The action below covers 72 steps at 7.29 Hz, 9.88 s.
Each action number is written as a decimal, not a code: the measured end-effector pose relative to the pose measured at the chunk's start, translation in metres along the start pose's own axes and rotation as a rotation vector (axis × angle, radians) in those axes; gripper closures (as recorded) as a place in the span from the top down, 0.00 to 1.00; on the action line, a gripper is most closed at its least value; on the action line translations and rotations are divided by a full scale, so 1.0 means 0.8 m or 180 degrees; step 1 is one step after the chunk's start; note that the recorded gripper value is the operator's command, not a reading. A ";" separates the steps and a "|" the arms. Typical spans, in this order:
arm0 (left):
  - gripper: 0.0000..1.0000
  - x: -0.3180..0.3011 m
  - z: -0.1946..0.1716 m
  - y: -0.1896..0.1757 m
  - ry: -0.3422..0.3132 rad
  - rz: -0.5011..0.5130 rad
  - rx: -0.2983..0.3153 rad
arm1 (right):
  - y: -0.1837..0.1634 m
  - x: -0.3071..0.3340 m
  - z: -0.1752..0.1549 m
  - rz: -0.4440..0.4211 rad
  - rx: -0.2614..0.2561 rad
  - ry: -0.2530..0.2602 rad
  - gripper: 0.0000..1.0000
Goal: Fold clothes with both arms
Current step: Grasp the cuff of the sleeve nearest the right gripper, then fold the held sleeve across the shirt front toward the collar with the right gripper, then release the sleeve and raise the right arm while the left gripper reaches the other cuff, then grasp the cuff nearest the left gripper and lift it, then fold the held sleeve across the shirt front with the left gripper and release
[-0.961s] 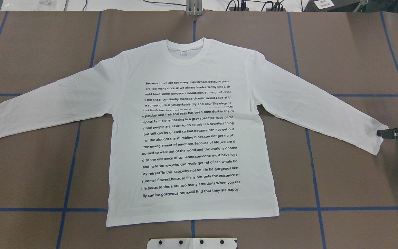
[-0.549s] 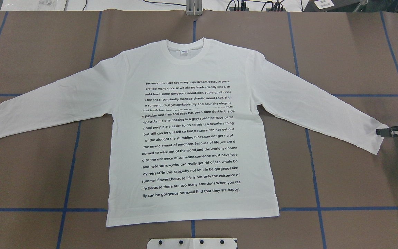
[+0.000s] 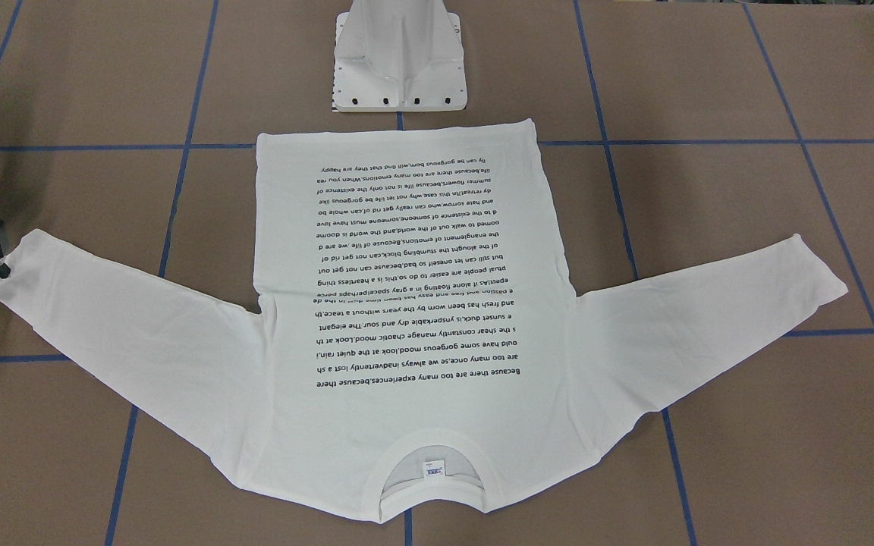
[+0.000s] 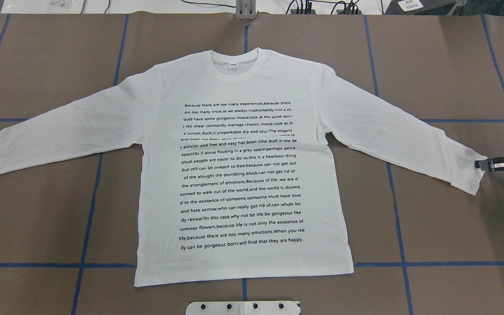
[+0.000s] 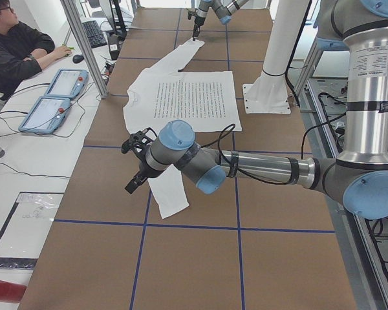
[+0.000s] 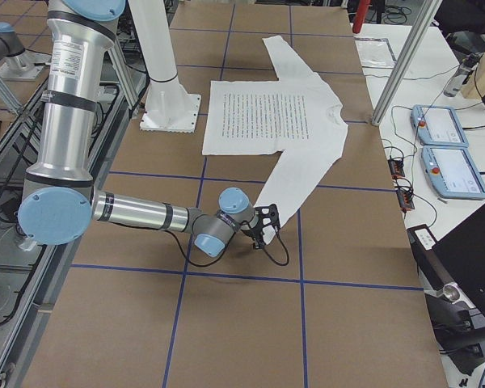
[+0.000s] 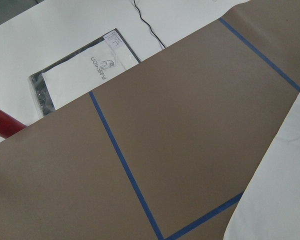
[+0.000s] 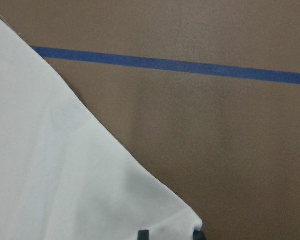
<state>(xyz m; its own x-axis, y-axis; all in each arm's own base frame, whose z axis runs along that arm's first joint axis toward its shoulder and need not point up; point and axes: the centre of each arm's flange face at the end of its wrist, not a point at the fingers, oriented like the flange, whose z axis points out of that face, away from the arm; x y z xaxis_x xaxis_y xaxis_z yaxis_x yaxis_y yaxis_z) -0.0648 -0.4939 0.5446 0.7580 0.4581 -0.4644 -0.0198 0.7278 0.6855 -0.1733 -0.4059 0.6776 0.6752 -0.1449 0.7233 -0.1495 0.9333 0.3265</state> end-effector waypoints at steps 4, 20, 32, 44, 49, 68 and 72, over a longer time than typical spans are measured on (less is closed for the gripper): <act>1.00 0.000 0.000 0.006 -0.0002 0.0002 0.0005 | -0.013 -0.010 -0.019 0.0012 0.0077 -0.0020 0.00; 1.00 -0.005 0.006 0.017 -0.0006 -0.0062 -0.0047 | -0.313 -0.988 -0.031 0.0661 0.0688 0.0203 0.00; 1.00 0.011 0.022 0.030 0.0082 -0.0201 0.0055 | -0.432 -0.790 -0.104 0.0631 0.0016 0.0251 1.00; 0.68 0.180 0.219 0.211 0.0593 -0.0038 -0.0415 | -0.368 -0.386 -0.193 -0.0090 -0.0132 0.0171 1.00; 0.29 0.178 0.231 0.224 0.0556 -0.0034 -0.0490 | -0.367 -0.383 -0.190 -0.0081 -0.0138 0.0193 1.00; 0.00 0.478 0.166 -0.383 0.1107 -0.1769 0.0211 | -0.367 -0.380 -0.187 -0.0035 -0.0144 0.0203 1.00; 0.00 0.734 0.153 -0.412 0.1444 -0.2033 0.0140 | -0.365 -0.378 -0.184 -0.0029 -0.0152 0.0211 1.00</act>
<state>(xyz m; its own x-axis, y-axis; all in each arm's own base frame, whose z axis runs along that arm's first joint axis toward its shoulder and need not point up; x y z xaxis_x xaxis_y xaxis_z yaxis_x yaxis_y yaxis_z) 0.4665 -0.5273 0.1151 0.2734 0.1283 -0.9533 0.3633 0.9039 0.2258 -0.2273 -0.5863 0.2734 0.7229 -0.1329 0.6781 -0.1095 0.9469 0.3023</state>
